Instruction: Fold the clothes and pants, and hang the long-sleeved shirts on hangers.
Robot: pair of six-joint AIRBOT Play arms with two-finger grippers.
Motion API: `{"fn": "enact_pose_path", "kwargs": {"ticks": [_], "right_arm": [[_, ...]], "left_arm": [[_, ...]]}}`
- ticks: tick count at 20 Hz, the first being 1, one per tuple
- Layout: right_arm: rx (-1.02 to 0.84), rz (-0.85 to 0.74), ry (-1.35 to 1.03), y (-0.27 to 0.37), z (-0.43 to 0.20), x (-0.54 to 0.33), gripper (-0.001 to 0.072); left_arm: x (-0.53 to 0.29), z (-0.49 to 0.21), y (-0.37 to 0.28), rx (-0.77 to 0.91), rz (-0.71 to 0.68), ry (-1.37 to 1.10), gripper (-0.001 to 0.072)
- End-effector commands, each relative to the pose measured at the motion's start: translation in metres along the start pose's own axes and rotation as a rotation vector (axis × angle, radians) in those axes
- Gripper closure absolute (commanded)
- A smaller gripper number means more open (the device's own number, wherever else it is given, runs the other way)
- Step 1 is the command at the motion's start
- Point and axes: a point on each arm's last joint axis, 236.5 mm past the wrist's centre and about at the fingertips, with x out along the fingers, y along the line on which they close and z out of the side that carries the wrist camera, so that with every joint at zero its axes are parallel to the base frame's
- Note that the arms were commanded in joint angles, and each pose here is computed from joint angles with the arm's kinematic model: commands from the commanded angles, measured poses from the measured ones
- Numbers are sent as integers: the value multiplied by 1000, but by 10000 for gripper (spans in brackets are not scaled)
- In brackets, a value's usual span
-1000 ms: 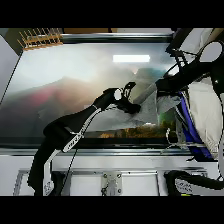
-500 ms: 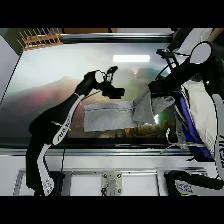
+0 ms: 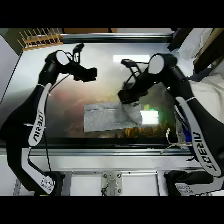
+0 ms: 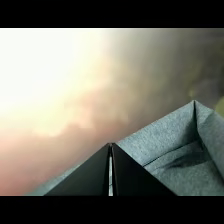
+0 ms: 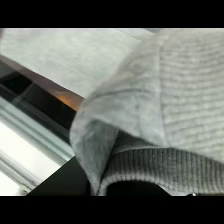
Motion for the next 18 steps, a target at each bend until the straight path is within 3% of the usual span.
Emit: {"fn": "enact_pose_path", "kwargs": {"ticks": [1,5,6,7,8,11,13,18], "right_arm": [[-18,138,-13,55,15,46,691],[-11,178,-31,80,28,110,681],[-10,181,-45,85,33,126,583],[-3,200,-65,93,38,141,349],[5,250,-91,110,43,153,218],[-94,401,-184,160,55,148,196],[-111,393,-194,154,57,133,197],[-37,189,-183,35,38,86,198]], "left_arm": [[-44,20,27,-37,29,-77,700],[-74,26,49,-73,50,-114,700],[-79,27,53,-79,53,-120,700],[-84,28,56,-85,56,-126,700],[-87,29,58,-88,58,-132,700],[-97,32,67,-101,68,-150,700],[-109,34,73,-110,78,-167,700],[-118,-9,84,-120,103,-167,700]]}}
